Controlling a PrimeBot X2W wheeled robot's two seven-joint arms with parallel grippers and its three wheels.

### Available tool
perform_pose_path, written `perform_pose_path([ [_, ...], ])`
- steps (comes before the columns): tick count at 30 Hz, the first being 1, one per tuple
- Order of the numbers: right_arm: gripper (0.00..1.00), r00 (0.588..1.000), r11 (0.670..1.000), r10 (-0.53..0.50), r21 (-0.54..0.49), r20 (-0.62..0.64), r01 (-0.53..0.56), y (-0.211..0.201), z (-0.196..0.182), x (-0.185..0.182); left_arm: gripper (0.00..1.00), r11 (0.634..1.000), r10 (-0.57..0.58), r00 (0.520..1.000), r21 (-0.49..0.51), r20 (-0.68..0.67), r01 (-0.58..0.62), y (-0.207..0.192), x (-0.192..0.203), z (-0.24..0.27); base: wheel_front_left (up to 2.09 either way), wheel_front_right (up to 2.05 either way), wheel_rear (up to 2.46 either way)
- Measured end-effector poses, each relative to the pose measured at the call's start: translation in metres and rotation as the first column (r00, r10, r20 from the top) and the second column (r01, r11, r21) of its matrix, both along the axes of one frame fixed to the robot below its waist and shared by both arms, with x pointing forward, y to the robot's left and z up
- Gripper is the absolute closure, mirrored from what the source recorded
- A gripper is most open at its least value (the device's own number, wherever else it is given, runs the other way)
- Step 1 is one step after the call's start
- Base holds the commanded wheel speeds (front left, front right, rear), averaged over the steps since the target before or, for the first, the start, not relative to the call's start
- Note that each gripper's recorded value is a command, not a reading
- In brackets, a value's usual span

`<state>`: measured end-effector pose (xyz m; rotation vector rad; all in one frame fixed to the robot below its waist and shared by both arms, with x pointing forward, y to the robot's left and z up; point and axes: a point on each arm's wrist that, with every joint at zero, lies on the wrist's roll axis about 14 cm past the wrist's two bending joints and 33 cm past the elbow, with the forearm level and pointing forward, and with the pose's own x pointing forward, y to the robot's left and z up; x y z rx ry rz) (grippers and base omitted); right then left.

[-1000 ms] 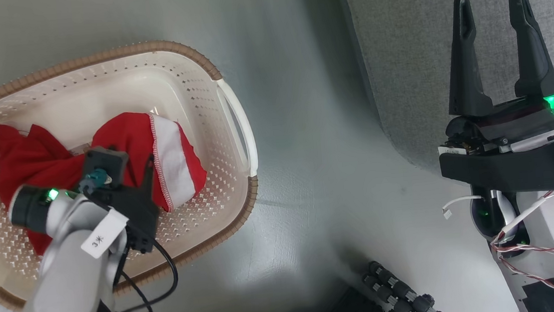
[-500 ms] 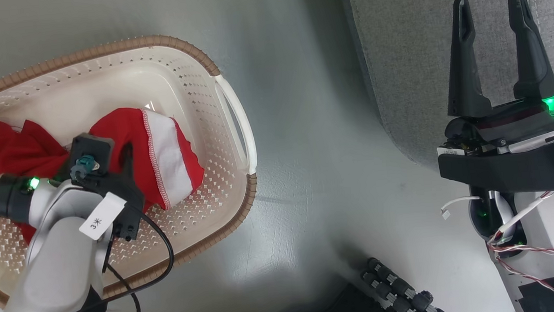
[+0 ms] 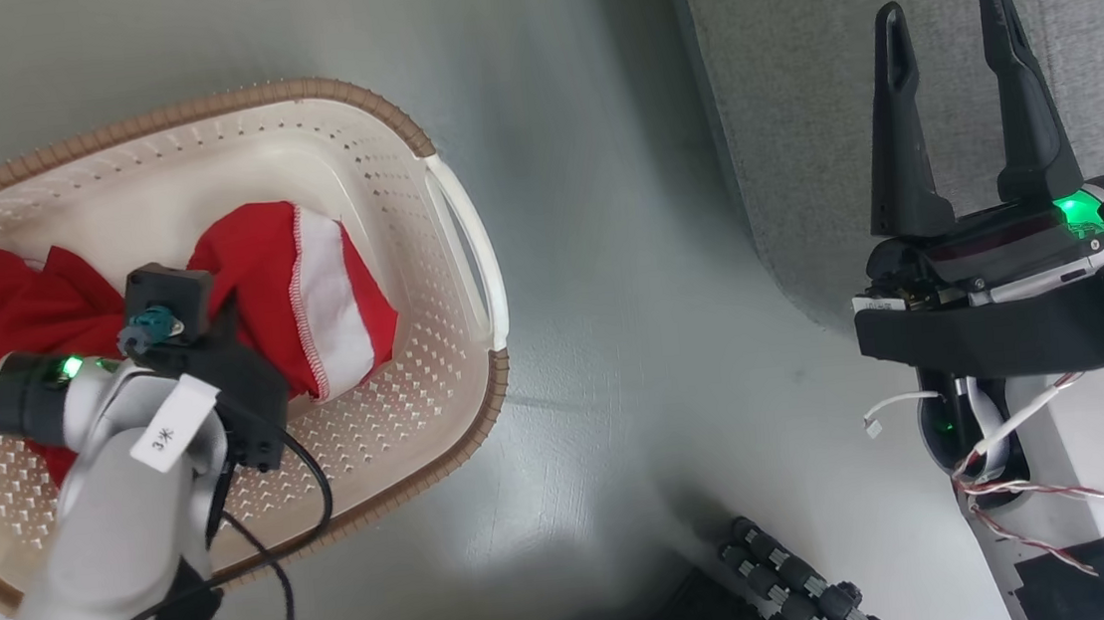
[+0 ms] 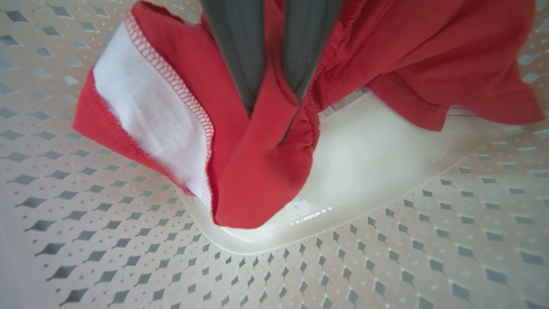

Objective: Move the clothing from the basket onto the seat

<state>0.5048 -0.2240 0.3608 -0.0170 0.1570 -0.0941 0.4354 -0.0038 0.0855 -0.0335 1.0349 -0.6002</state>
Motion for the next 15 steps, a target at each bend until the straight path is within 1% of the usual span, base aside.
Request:
perform_pose_path([
  [7, 0.00, 1.000, 1.000, -0.020, -0.002, 0.004, 0.020, -0.007, 0.007, -0.002, 1.00, 0.994, 0.032, 0.996, -0.107, 0.085, -0.023, -0.022, 0.014, 0.032, 0.00, 0.00, 0.00],
  [11, 0.00, 1.000, 1.000, -0.017, 0.005, 0.010, 0.017, -0.007, 0.013, -0.002, 1.00, 0.989, 0.066, 0.986, -0.144, 0.152, -0.044, -0.021, 0.027, 0.055, 0.00, 0.00, 0.00],
  [15, 0.00, 1.000, 1.000, -0.005, 0.011, 0.029, 0.005, -0.003, 0.023, 0.000, 1.00, 0.975, 0.133, 0.967, -0.204, 0.218, -0.088, -0.020, 0.039, 0.084, 0.00, 0.00, 0.00],
])
